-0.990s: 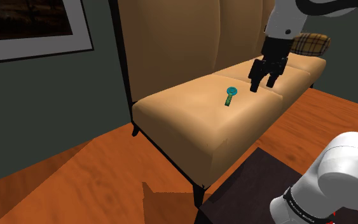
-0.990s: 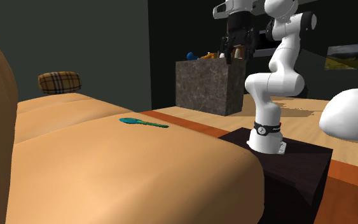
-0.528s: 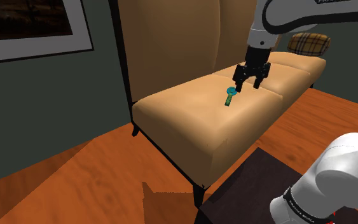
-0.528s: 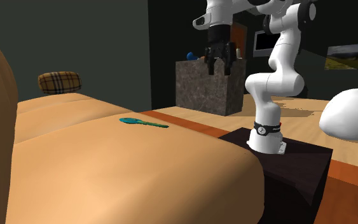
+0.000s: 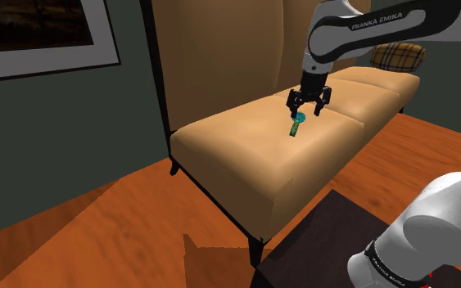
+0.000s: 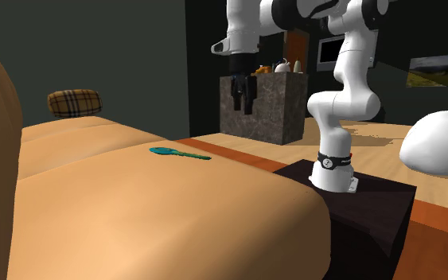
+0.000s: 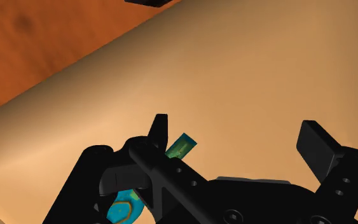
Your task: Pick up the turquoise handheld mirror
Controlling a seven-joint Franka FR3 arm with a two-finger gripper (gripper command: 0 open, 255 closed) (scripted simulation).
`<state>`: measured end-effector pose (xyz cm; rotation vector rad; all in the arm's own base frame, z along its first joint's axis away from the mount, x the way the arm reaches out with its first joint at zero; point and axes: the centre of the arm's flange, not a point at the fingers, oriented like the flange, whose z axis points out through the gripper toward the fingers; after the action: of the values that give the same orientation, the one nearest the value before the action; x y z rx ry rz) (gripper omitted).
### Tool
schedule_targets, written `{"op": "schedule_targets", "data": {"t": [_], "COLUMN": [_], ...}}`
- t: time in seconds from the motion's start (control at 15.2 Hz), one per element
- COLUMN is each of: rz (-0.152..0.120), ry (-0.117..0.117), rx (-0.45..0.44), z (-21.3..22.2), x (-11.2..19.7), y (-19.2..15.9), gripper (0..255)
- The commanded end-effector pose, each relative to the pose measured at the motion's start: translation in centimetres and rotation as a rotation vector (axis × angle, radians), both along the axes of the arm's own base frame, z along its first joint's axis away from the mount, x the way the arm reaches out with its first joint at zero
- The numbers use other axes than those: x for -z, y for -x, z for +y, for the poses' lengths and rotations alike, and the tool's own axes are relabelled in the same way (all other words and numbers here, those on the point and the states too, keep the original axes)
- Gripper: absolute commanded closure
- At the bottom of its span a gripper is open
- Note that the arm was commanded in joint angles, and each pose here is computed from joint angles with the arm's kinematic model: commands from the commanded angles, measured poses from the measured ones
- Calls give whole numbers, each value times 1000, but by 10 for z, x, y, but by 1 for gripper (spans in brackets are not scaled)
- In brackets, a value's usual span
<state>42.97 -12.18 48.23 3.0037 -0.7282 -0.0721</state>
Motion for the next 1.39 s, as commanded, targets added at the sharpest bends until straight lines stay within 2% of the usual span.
{"op": "schedule_targets", "data": {"t": [0.0,1.12,1.32], "rz": [-1,-8,-9], "ry": [15,133,138], "rx": [41,380,392], "z": [-18,-183,-190], "x": [11,103,116], "y": [-17,-118,-121], "gripper": [0,0,0]}}
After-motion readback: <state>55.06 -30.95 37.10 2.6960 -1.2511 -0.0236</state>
